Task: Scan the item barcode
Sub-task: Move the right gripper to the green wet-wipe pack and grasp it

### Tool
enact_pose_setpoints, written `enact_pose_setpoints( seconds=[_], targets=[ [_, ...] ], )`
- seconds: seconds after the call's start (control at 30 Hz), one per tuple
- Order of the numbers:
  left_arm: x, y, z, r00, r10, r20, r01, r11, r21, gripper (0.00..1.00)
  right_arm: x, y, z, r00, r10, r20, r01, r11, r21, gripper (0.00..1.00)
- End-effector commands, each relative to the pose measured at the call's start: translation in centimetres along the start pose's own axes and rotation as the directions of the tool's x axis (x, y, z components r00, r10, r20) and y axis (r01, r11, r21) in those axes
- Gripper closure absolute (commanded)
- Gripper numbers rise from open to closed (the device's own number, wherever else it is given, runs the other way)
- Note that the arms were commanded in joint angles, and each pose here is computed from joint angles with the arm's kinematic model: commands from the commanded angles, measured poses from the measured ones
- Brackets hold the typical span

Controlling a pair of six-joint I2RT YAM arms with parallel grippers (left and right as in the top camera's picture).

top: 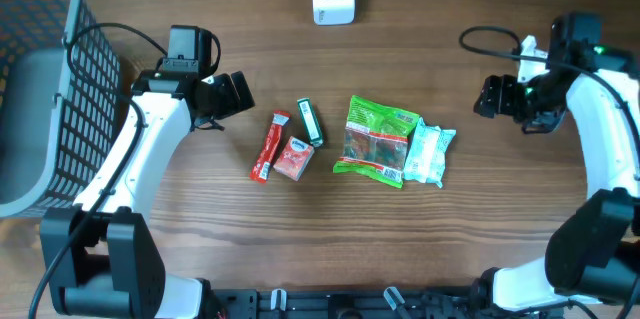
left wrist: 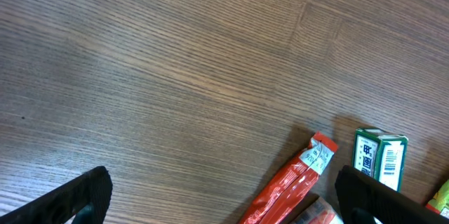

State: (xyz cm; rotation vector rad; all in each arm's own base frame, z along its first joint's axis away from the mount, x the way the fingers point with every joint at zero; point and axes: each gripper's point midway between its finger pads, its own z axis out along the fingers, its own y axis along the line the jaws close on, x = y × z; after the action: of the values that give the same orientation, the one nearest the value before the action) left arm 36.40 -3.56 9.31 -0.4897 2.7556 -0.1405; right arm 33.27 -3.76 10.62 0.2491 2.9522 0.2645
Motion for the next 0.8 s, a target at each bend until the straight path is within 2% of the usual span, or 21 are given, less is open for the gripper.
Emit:
enact_pose_setpoints(
  seconds=[0.0,0.27,0.77],
  targets=[
    [-0.1,0.1,0.2,1.000,0.003,-0.002,-0.003,1.000,-0.008,0.00,1.1,-0.7,2.0,0.999,0.042,-0.021,-0.042,0.999,0.017,0.15],
    [-0.1,0.1,0.2,1.000,0.003,-0.002,-0.003,1.000,-0.008,0.00,2.2,-0.5,3.6,0.997,0.069,-0.041,-0.069,0.998,-0.010,0.15],
    [-0.1,0.1,0.2,1.000,0.003,-0.002,-0.003,1.000,-0.008,0.00,1.3,0.7,3.4,0.997,0.069,-0.020,-0.070,0.995,-0.074,0.15]
  ],
)
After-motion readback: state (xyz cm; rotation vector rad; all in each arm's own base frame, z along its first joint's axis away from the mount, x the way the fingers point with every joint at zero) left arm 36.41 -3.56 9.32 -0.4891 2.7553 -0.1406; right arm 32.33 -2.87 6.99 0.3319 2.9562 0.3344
